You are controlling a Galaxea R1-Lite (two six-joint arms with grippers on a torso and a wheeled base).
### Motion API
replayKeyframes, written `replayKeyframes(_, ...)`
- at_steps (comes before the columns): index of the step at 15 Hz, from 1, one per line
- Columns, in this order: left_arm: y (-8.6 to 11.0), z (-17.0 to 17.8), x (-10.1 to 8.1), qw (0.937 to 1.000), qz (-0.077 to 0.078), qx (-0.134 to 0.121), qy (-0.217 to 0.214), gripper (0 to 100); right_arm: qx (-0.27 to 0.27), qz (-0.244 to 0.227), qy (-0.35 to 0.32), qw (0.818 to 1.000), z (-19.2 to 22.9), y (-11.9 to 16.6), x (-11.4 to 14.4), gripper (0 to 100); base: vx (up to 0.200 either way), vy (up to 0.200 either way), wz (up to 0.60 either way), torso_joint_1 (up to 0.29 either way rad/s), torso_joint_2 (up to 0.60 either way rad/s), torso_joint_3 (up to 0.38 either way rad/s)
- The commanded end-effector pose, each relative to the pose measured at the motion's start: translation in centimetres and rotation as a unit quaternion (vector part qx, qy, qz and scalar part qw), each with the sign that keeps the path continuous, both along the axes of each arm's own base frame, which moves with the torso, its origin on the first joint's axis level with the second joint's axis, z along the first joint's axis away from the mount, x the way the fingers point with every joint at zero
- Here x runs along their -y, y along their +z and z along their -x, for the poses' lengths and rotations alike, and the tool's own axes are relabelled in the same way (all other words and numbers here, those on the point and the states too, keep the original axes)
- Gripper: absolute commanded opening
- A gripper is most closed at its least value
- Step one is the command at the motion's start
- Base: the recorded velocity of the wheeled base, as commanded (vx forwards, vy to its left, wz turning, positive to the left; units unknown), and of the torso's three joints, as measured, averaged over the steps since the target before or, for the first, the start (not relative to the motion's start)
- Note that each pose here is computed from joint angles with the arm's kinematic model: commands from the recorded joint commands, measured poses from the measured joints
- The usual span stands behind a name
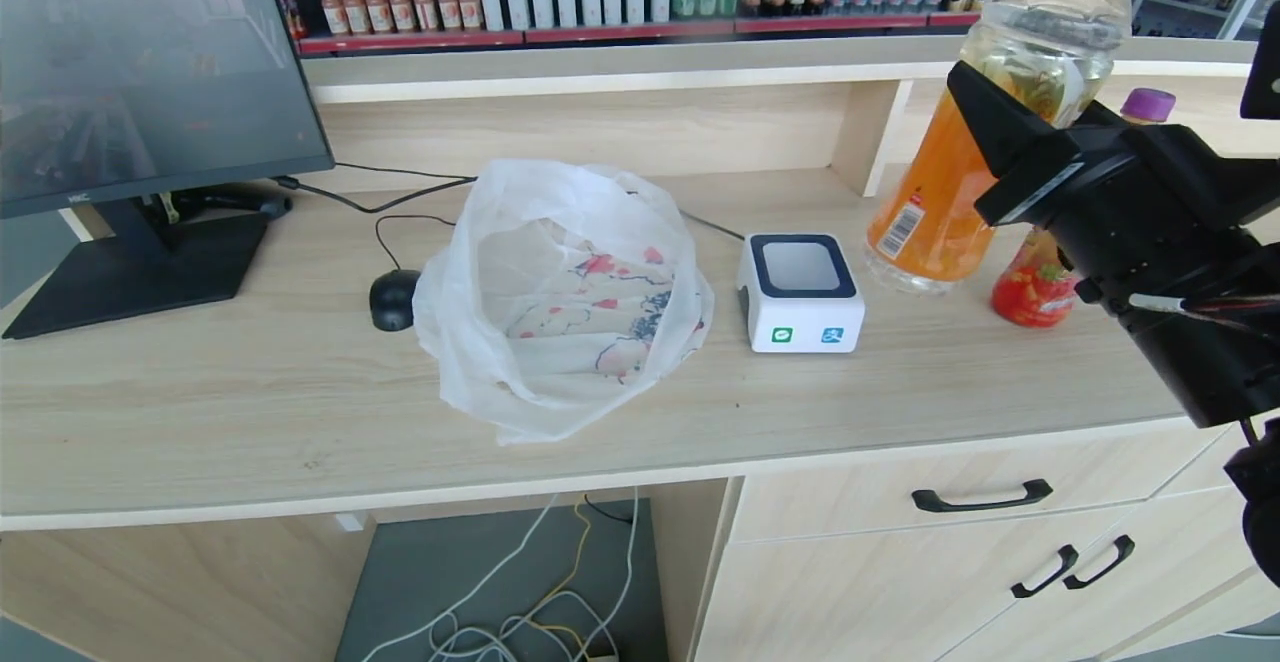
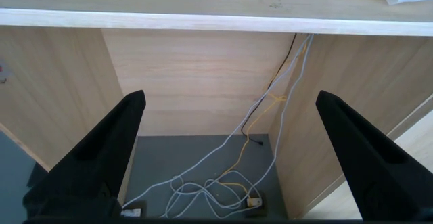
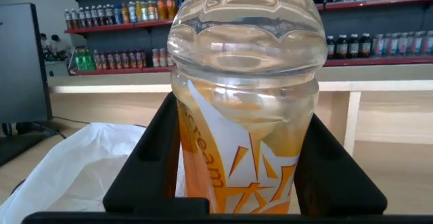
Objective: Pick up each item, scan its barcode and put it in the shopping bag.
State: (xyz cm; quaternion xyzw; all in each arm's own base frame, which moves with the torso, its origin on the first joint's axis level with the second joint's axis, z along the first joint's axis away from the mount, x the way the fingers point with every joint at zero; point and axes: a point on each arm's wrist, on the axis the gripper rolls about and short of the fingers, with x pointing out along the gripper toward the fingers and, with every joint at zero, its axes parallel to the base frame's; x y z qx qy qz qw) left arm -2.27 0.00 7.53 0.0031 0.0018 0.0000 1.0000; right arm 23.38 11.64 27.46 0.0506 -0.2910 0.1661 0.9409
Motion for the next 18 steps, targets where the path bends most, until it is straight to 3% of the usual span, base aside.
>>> replayKeyframes(1,0.0,0.0,0.0,1.0,-0.001,0.0,0.0,100,-0.004,0.003,0.0,1.0,-0.4,-0.4,-0.2,0,0.0,0.2,0.0,0.007,0.0,0.002)
replayKeyframes(10,0.0,0.0,0.0,1.0,0.0,0.0,0.0,100,-0.002,0.002,-0.004,1.0,-0.6,-0.5,0.0,0,0.0,0.2,0.0,0.003,0.0,0.004)
replayKeyframes(18,0.0,0.0,0.0,1.0,-0.001,0.0,0.0,100,-0.017,0.011,0.0,1.0,-0.4,-1.5,-0.1,0,0.0,0.0,0.0,0.0,0.0,0.0)
